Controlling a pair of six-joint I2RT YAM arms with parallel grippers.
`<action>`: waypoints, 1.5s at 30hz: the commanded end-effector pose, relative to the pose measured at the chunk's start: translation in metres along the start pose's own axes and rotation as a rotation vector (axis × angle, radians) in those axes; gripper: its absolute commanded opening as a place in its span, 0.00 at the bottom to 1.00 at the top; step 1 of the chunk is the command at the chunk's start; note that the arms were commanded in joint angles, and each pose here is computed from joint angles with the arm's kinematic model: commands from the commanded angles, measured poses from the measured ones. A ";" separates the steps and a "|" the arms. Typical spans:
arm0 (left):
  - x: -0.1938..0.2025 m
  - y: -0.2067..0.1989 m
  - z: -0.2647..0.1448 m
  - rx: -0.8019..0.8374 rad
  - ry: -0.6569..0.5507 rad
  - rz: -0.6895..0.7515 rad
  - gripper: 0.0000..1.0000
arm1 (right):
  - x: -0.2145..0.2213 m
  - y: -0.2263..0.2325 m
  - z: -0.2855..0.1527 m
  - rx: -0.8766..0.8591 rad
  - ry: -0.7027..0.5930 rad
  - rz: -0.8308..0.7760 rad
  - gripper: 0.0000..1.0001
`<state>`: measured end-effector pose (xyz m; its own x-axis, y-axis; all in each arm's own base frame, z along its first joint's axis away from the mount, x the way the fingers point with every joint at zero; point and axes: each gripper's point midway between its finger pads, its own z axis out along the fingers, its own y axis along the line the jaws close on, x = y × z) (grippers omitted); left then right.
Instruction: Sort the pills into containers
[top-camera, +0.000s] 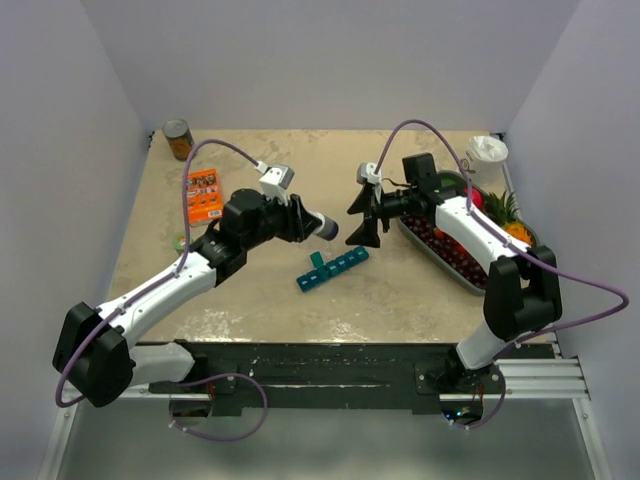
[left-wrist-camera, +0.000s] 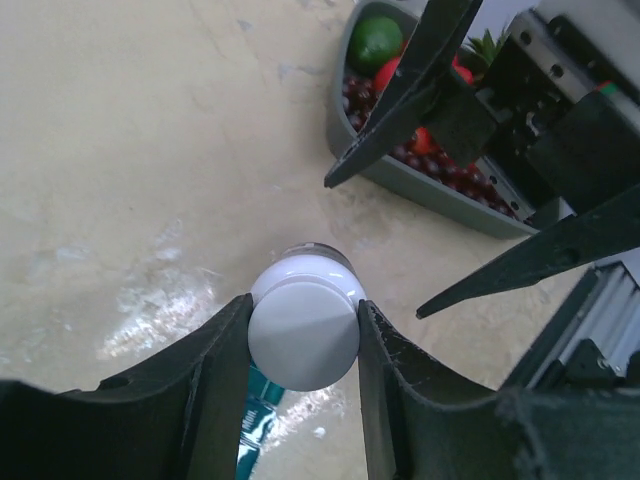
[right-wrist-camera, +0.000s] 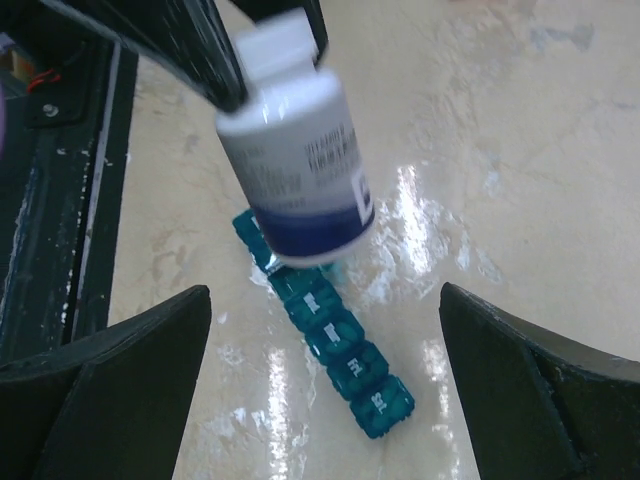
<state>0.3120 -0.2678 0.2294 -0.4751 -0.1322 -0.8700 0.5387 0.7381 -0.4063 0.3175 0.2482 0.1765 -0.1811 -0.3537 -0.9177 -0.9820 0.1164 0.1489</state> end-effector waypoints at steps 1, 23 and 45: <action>-0.001 -0.032 -0.005 0.168 -0.022 -0.133 0.00 | -0.030 0.035 0.004 -0.121 -0.086 -0.130 0.99; -0.021 -0.058 -0.025 0.290 -0.090 -0.190 0.00 | -0.024 0.065 0.042 -0.250 -0.032 -0.108 0.57; -0.035 -0.046 -0.063 0.332 -0.188 -0.061 0.99 | -0.025 0.077 0.039 -0.316 -0.037 -0.105 0.00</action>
<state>0.2648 -0.2606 0.2716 -0.4924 -0.3188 -0.8098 0.6393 0.4988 -0.5852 0.2483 0.3002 0.1870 -0.1082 -0.3326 -0.9368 -0.9657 -0.1887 0.1785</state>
